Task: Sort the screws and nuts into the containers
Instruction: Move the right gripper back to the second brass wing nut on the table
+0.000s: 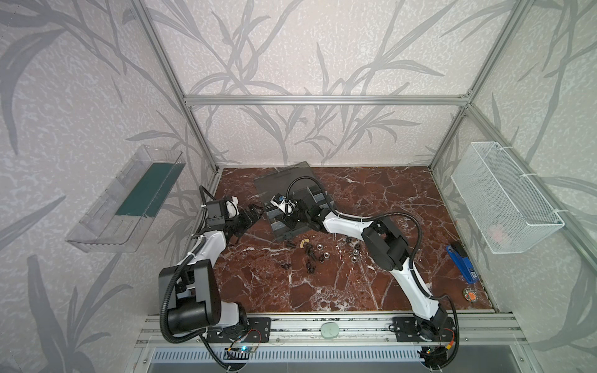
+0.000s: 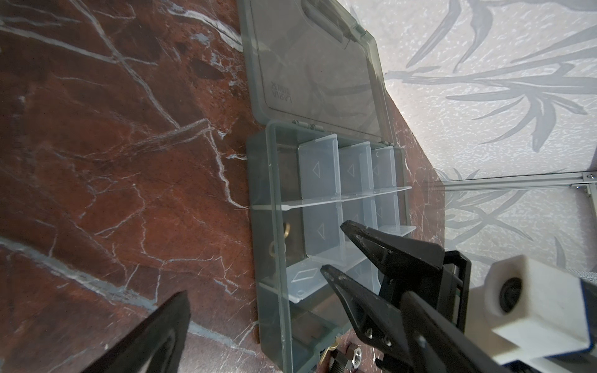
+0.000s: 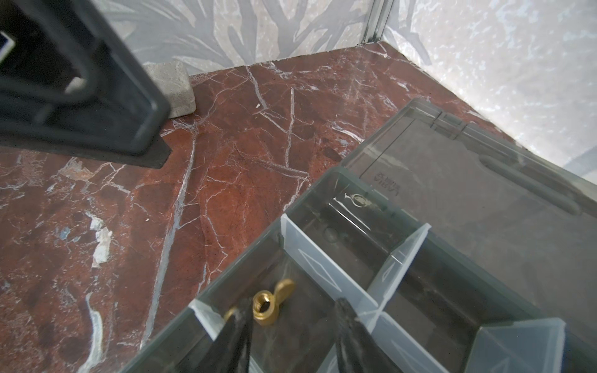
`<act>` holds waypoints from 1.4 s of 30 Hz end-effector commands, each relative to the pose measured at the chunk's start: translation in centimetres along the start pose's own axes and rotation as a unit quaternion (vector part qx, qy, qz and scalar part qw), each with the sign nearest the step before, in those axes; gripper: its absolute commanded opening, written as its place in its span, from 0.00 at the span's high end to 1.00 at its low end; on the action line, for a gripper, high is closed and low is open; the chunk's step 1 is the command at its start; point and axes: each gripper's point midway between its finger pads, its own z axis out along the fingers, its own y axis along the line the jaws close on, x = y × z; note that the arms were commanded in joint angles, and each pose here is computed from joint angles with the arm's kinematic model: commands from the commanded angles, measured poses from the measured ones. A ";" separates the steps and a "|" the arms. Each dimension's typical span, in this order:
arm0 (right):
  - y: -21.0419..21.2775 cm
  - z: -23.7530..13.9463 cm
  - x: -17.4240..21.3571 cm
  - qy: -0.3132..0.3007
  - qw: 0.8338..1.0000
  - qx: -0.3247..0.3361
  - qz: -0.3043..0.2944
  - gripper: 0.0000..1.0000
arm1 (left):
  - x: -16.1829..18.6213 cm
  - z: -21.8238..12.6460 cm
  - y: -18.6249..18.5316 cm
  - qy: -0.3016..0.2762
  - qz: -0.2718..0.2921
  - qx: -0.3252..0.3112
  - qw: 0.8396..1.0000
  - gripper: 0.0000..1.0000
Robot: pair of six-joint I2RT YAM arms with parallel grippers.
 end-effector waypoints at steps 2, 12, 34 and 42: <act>0.6 -3.4 -5.0 -0.043 0.999 -0.004 -0.026 0.53 | -0.6 -0.2 -0.8 -0.005 0.006 0.009 1.000 0.00; 5.0 -9.4 -3.8 0.016 0.995 -0.095 -0.040 0.45 | -0.6 0.0 -0.8 -0.006 0.004 0.008 1.000 0.00; 4.7 -11.6 8.3 0.218 0.961 -0.093 -0.140 0.37 | -0.2 0.5 -1.3 0.004 0.010 0.012 1.000 0.01; 4.2 -11.2 10.0 0.255 0.943 -0.103 -0.185 0.38 | -0.2 0.5 -1.2 0.005 0.009 0.012 1.000 0.01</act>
